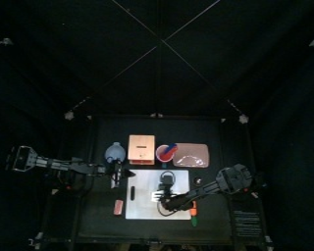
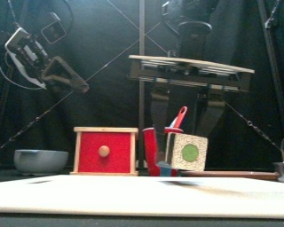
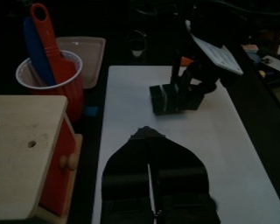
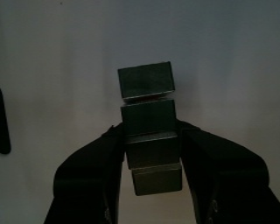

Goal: Place sushi on board then cut the sushi with the knife then place the pieces on the plate
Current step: Pick knife at handle with right hand

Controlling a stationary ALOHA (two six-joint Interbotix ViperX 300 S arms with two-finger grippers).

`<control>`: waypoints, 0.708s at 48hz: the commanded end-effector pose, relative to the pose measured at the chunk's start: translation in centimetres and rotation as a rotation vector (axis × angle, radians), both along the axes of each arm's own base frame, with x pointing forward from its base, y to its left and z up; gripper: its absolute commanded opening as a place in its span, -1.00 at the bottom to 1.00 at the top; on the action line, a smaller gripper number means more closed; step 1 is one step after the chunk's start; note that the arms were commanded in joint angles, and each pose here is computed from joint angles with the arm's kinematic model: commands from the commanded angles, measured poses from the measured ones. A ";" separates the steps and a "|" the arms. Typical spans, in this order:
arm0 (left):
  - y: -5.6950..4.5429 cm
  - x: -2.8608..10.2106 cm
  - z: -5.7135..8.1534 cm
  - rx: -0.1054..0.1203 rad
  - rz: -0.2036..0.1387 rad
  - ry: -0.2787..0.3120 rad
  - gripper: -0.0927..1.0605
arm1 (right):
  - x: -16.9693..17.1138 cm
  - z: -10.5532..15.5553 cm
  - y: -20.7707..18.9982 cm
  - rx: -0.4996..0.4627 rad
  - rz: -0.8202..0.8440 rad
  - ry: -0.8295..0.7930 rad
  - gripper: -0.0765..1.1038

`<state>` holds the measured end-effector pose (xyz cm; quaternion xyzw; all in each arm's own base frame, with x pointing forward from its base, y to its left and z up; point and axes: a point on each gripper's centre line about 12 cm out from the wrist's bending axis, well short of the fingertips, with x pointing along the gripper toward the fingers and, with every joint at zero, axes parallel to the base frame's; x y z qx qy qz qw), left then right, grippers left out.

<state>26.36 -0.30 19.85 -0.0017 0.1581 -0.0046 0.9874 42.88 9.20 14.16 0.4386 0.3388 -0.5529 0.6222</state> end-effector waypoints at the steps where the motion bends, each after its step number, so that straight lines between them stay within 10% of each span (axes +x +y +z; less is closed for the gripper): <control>1: 0.0 0.3 0.7 0.001 0.000 -0.025 -0.84 | 1.6 1.6 0.0 0.010 -0.016 -0.048 0.14; 20: 0.0 0.1 0.3 0.003 -0.003 -0.002 -0.84 | 2.5 0.9 0.4 0.006 -0.032 -0.022 0.64; 34: 0.0 -0.1 -0.2 0.003 -0.001 0.031 -0.84 | 1.6 3.4 -0.2 -0.042 -0.004 0.001 0.64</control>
